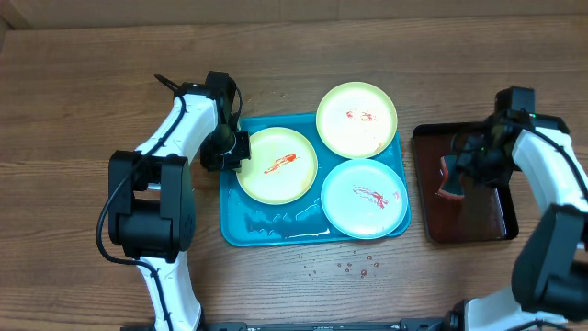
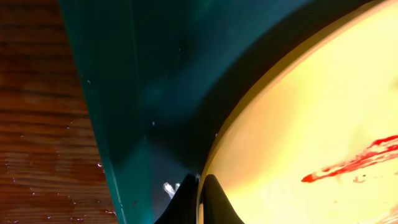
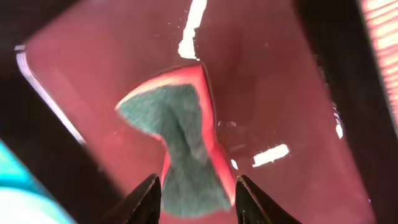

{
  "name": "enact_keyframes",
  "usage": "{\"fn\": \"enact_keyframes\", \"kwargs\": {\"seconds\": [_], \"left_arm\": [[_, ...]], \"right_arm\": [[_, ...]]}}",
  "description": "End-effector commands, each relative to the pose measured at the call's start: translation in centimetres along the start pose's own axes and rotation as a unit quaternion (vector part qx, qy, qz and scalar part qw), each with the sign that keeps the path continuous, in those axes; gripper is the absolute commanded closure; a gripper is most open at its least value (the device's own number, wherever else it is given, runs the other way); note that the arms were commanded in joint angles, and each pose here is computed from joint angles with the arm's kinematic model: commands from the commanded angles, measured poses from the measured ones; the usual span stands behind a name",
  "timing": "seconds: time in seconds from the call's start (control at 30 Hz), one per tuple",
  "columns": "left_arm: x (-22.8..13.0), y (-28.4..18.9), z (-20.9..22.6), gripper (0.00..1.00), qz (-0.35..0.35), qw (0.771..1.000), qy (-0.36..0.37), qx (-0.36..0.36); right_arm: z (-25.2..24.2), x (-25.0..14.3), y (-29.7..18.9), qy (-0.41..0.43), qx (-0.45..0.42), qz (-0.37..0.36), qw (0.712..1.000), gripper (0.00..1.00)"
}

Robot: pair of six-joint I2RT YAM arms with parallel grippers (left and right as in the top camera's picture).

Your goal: Clean dirty plates on tray and stack at the side

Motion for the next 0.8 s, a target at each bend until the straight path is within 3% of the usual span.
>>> {"fn": "enact_keyframes", "kwargs": {"seconds": [0.0,0.07,0.17,0.47,0.57,0.77], "left_arm": [[0.4,0.2,0.0,0.96,-0.01,1.0,-0.012,0.011],[0.5,0.2,0.0,0.96,-0.011,1.0,-0.011,0.011],[0.5,0.2,0.0,0.96,-0.011,1.0,-0.011,0.011],[0.4,0.2,0.0,0.96,-0.011,1.0,-0.011,0.011],[0.4,0.2,0.0,0.96,-0.011,1.0,-0.011,0.011],[0.5,0.2,0.0,0.96,-0.012,1.0,-0.011,0.01]], "right_arm": [[-0.3,0.2,1.4,-0.001,-0.008,0.017,1.0,0.59],[-0.3,0.0,2.1,0.0,-0.009,0.027,1.0,0.61],[-0.4,-0.1,2.6,0.0,-0.009,0.034,0.999,0.73],[-0.3,-0.7,4.1,0.002,-0.005,0.029,1.0,0.74],[-0.3,-1.2,4.3,0.004,-0.004,0.035,0.999,0.92],[-0.2,-0.9,4.2,0.004,0.001,0.032,0.999,0.96]]}}
Point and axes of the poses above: each gripper's point midway between its finger pads, its own y axis out along the fingers, its own z axis along the line the jaws close on, x = y × z, the point moved 2 cm from there along -y, back along the fingers, and after that the axes turned 11 degrees about -y, right-handed, at the moved point
